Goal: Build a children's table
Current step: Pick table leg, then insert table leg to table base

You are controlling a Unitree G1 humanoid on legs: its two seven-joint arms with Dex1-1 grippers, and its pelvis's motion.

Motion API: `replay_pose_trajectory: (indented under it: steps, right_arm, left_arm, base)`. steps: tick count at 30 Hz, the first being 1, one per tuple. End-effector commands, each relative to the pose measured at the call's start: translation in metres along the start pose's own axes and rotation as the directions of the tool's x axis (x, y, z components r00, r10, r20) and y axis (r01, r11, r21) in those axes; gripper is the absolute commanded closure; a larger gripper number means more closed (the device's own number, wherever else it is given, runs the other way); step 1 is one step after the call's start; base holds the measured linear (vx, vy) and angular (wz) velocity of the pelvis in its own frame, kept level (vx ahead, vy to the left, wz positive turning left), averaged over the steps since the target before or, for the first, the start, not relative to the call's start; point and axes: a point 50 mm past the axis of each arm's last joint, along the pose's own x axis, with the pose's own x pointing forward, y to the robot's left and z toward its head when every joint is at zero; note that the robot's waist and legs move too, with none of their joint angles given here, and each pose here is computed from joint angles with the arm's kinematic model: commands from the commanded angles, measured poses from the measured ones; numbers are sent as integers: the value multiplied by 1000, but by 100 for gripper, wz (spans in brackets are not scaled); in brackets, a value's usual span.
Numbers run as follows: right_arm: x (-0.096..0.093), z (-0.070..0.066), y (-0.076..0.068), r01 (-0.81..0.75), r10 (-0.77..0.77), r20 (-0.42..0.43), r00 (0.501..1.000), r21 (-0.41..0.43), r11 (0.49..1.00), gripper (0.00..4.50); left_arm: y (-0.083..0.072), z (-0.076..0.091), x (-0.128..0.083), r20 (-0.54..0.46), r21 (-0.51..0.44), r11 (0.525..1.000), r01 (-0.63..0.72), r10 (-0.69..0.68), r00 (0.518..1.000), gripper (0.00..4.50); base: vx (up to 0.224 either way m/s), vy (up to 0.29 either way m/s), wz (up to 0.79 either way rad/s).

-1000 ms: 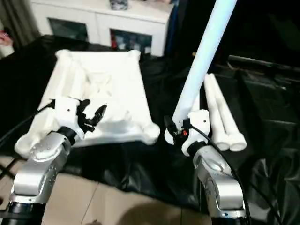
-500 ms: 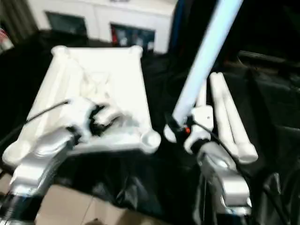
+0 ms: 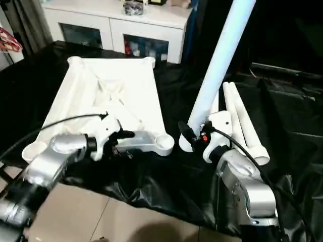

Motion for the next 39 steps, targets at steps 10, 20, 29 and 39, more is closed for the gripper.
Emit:
replay_pose_trajectory:
  steps: [10, 20, 29, 39]
  right_arm:
    - [-1, 6, 0, -35, 35, -2, 999, -21, 999, 260]
    - [-3, 6, 0, -46, 46, -18, 999, -31, 998, 260]
    - [0, 5, 3, -83, 82, -29, 996, -32, 996, 260]
    - [10, 0, 10, -241, 238, -82, 968, -30, 970, 260]
  left_arm:
    - [5, 1, 7, -44, 46, 988, 144, -142, 989, 242]
    - [13, 5, 11, -74, 47, 977, 206, -202, 977, 321]
    - [12, 2, 13, -96, 30, 967, 254, -250, 963, 376]
    - [-2, -1, 15, -99, 38, 944, 327, -322, 942, 446]
  base:
    - [0, 0, 0]
    - [0, 0, 0]
    - [0, 0, 0]
    - [0, 0, 0]
